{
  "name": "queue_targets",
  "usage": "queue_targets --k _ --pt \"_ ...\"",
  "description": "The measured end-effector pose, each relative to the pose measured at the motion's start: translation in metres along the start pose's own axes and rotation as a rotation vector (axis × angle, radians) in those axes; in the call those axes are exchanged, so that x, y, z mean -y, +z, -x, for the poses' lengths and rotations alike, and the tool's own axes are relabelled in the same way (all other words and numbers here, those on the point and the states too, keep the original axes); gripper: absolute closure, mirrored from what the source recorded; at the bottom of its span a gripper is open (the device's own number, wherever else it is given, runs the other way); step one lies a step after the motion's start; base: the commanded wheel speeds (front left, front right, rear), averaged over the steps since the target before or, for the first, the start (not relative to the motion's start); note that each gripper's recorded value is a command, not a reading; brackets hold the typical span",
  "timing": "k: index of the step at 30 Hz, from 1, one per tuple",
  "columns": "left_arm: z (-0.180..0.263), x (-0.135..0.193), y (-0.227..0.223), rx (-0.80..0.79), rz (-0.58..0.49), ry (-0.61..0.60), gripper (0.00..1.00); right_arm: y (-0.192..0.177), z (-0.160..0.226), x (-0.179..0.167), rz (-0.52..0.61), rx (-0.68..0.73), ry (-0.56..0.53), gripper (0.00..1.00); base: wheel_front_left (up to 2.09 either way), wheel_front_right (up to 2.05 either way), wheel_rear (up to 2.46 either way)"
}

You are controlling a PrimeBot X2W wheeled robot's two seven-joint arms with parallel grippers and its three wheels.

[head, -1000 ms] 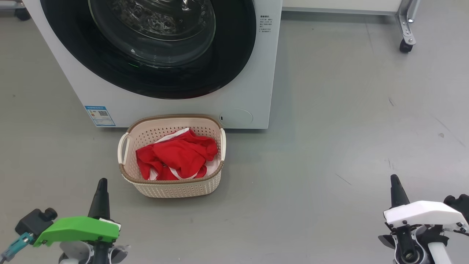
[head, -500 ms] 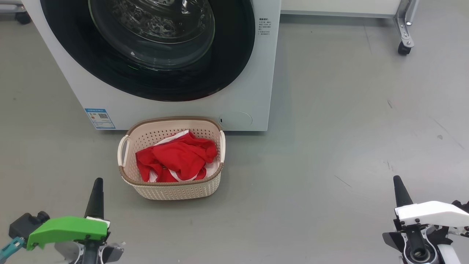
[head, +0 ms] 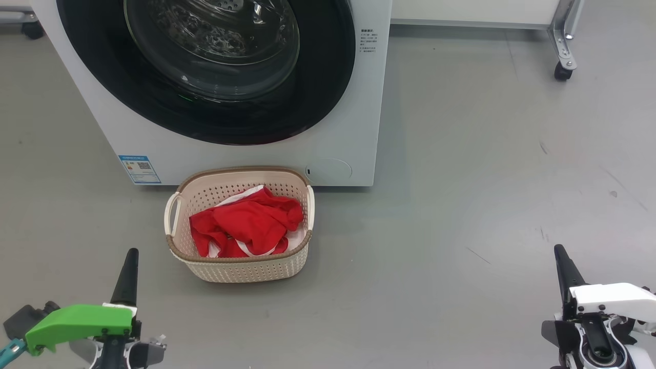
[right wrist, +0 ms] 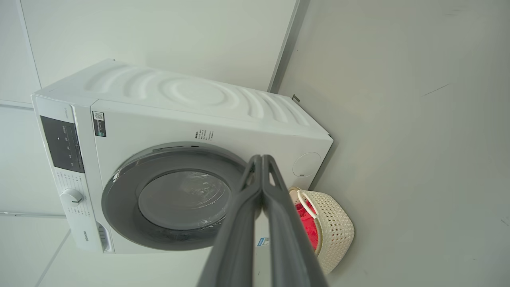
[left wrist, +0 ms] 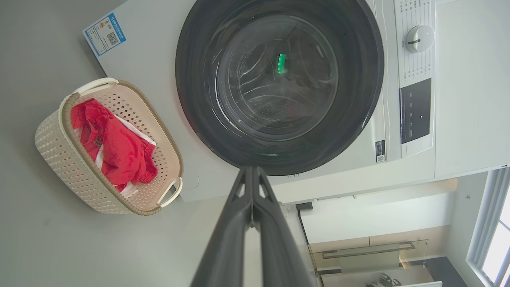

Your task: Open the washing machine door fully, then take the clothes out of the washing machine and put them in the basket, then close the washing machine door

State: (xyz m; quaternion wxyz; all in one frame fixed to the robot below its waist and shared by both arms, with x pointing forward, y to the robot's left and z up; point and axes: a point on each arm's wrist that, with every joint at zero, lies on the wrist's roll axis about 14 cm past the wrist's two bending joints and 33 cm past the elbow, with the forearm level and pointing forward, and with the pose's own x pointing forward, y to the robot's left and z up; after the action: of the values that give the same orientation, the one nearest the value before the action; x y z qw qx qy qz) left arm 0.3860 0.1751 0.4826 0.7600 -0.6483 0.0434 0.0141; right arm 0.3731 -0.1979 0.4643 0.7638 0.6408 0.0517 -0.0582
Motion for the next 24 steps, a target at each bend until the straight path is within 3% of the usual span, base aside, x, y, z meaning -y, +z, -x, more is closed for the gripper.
queue_targets --k 14,24 --pt "0.002 0.006 0.007 0.003 0.168 -0.030 1.00 0.009 0.001 -0.008 -0.179 0.007 0.047 1.00 0.00 0.00 0.00" --pt "0.002 0.006 0.008 0.004 0.171 -0.030 1.00 0.010 0.001 -0.010 -0.185 0.011 0.054 1.00 0.00 0.00 0.00"
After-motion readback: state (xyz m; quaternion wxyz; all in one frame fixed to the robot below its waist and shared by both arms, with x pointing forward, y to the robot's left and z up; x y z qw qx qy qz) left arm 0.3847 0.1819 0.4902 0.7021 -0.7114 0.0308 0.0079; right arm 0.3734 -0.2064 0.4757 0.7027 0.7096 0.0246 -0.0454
